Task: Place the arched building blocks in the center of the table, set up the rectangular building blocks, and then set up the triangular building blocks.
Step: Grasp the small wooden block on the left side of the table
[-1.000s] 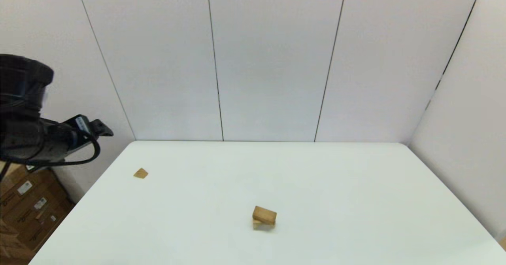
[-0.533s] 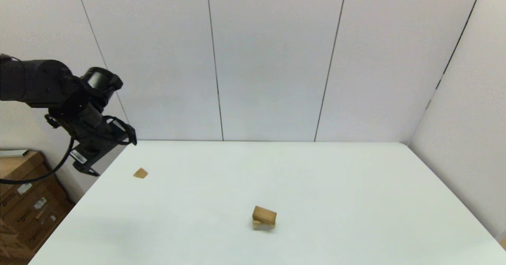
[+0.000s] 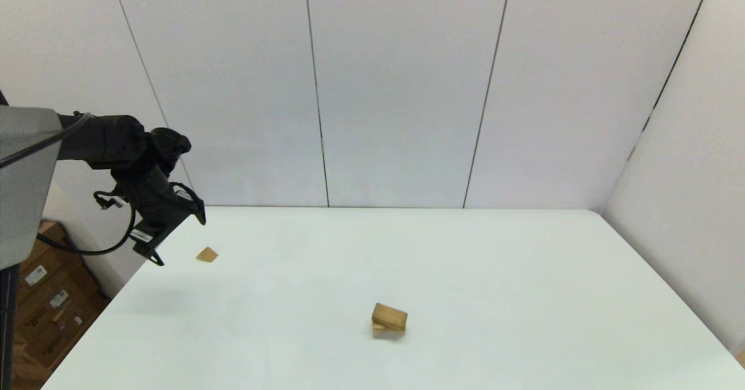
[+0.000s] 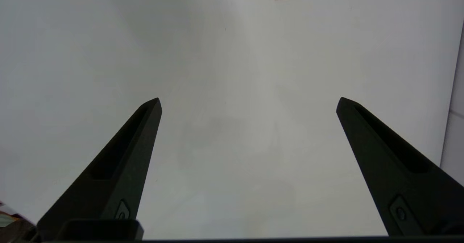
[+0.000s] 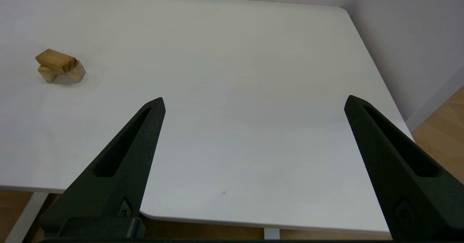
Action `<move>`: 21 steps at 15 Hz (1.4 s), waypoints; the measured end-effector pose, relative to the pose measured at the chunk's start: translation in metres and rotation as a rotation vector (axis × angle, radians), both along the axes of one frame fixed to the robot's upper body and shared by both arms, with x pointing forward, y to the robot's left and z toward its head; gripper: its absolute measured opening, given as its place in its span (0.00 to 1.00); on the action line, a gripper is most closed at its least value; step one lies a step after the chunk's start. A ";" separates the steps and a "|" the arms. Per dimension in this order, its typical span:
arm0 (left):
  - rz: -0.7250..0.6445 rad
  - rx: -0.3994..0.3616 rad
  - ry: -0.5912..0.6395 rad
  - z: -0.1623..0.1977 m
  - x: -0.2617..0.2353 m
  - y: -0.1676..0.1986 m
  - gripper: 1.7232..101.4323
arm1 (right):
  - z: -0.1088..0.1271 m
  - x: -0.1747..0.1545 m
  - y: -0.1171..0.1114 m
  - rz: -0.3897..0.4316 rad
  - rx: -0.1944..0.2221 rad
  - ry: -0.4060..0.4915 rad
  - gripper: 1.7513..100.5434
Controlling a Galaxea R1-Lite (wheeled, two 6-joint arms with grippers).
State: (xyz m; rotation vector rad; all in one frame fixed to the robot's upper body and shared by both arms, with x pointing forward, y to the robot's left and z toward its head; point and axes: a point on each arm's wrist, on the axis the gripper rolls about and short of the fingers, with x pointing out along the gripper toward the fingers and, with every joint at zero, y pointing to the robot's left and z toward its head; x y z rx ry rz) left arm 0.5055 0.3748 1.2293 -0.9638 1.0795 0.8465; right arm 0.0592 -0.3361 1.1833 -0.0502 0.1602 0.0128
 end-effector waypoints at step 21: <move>-0.020 -0.037 0.002 -0.088 0.048 0.010 0.96 | 0.000 0.000 0.000 0.000 0.000 0.000 0.97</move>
